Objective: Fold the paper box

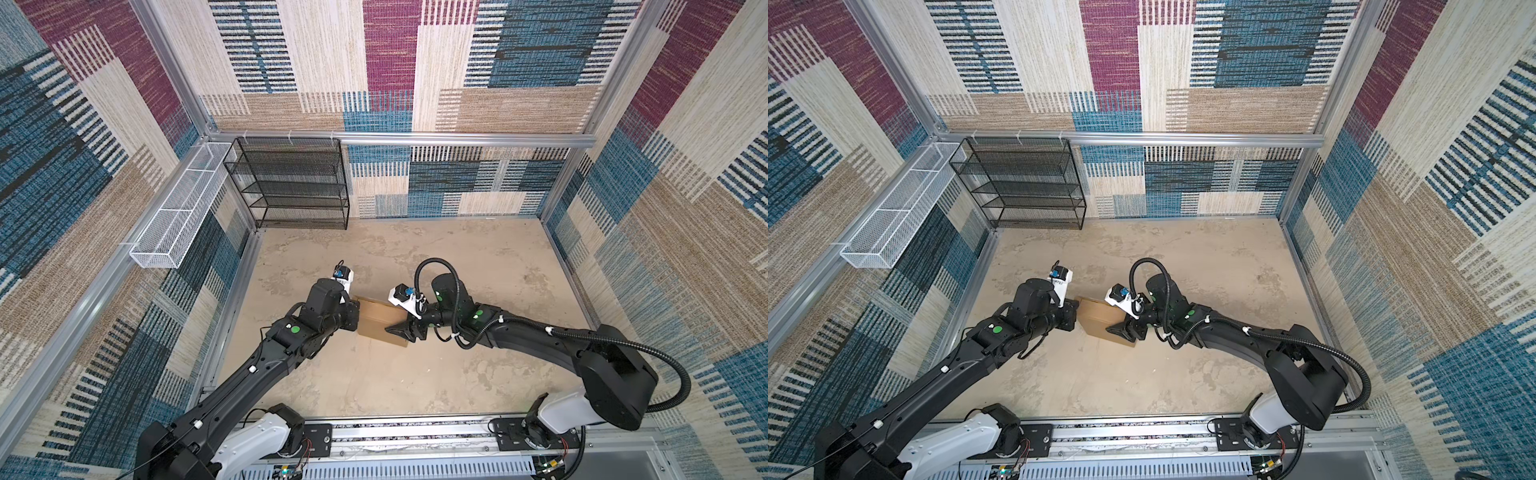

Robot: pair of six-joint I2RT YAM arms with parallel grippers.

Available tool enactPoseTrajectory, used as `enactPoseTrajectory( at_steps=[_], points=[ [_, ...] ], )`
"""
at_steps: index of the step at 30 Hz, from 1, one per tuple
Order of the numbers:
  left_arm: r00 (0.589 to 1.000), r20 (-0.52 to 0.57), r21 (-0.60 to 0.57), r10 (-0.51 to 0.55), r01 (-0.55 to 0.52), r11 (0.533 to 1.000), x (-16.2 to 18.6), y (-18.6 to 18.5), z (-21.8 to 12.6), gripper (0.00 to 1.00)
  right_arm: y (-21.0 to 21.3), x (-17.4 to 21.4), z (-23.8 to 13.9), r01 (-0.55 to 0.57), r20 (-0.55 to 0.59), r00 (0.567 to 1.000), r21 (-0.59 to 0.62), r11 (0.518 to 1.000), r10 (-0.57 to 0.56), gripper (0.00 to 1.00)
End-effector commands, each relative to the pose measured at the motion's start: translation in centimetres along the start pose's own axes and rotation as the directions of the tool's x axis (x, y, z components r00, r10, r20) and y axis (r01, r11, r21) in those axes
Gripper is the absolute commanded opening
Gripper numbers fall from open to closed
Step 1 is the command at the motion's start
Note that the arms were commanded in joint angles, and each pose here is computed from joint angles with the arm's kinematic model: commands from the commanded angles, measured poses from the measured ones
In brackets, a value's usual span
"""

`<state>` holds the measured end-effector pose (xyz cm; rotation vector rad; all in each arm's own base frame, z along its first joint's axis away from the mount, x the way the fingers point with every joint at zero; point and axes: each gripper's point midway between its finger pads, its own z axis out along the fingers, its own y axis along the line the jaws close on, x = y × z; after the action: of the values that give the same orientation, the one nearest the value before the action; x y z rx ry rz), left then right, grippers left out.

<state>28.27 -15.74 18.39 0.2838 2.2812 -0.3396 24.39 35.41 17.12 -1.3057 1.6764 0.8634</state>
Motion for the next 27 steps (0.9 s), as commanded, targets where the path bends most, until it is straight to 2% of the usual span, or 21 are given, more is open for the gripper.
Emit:
enactPoseTrajectory(
  at_steps=[1, 17, 23, 27],
  points=[
    [0.999, -0.049, -0.024, -0.012, 0.01, 1.0, 1.1, 0.5, -0.1, 0.0, -0.2, -1.0, -0.3, 0.02, 0.029, 0.999, 0.019, 1.0, -0.02, 0.75],
    [0.999, -0.05, -0.023, -0.012, 0.011, 1.0, 0.9, 0.4, 0.0, 0.0, -0.4, -4.0, -2.5, 0.039, 0.095, 0.994, 0.081, 0.996, -0.047, 0.82],
    [0.998, -0.055, -0.021, -0.013, 0.012, 1.0, 0.9, 0.3, 0.1, 0.0, -0.5, -6.7, -5.0, 0.054, 0.153, 0.985, 0.148, 0.987, -0.077, 0.82],
    [0.999, -0.052, -0.019, -0.011, 0.01, 1.0, 0.8, 0.2, 0.1, 0.0, -1.2, -7.9, -7.1, 0.037, 0.179, 0.981, 0.236, 0.971, -0.081, 0.82]
  ],
)
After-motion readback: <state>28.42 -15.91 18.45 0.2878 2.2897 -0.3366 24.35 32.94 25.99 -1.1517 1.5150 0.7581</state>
